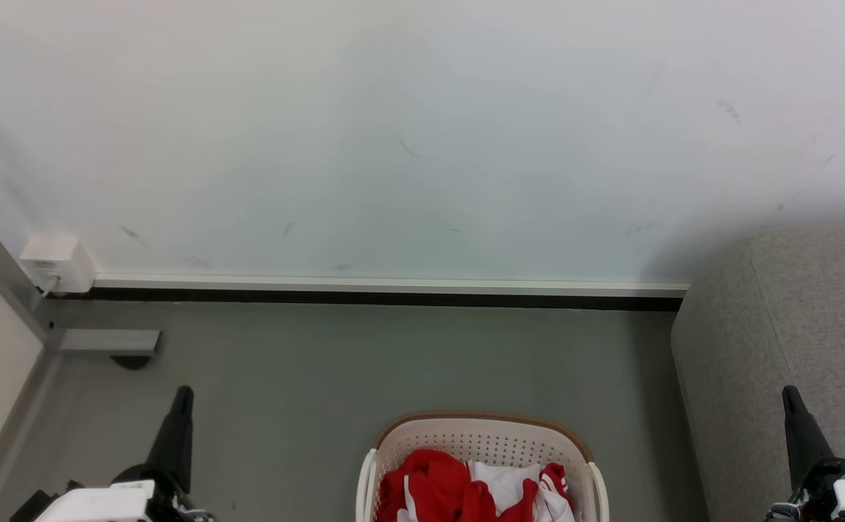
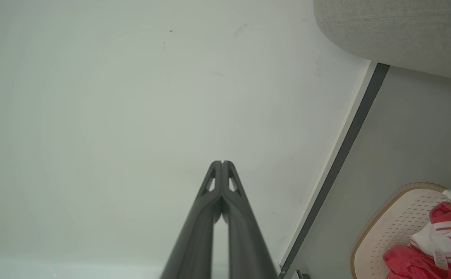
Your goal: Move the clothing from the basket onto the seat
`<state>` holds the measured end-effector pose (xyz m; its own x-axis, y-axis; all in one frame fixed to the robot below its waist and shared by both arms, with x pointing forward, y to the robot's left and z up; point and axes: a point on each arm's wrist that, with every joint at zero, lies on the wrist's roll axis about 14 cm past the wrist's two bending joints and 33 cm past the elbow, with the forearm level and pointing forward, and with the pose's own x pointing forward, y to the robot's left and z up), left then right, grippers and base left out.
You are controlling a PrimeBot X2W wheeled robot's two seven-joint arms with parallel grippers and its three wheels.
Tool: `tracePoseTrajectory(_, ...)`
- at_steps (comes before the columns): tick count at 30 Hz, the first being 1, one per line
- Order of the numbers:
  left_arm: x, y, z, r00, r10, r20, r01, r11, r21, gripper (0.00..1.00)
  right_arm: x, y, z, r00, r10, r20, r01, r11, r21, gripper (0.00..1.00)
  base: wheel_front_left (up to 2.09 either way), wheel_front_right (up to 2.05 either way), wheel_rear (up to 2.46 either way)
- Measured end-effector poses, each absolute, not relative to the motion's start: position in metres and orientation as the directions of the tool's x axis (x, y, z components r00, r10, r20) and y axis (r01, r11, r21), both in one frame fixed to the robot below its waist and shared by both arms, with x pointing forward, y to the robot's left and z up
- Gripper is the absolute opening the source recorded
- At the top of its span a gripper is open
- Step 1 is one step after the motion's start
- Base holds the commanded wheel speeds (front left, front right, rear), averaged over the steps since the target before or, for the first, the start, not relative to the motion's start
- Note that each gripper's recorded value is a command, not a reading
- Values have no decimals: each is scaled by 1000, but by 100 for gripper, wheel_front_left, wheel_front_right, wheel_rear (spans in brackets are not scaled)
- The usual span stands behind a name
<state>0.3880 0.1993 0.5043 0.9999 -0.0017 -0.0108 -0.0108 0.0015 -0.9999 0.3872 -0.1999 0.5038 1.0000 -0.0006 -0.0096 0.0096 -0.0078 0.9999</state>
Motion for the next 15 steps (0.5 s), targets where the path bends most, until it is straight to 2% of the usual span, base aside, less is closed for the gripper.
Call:
tracePoseTrajectory(14,388,199,504,1000,-2,-11,-11,2,-1000,0,387,-200,504,1000,-1,-10,10,-8,1000,0,0,0,0)
tracePoseTrajectory(15,388,199,504,1000,-2,-11,-11,2,-1000,100,387,-200,504,1000,-1,-10,10,-8,1000,100,0,0,0)
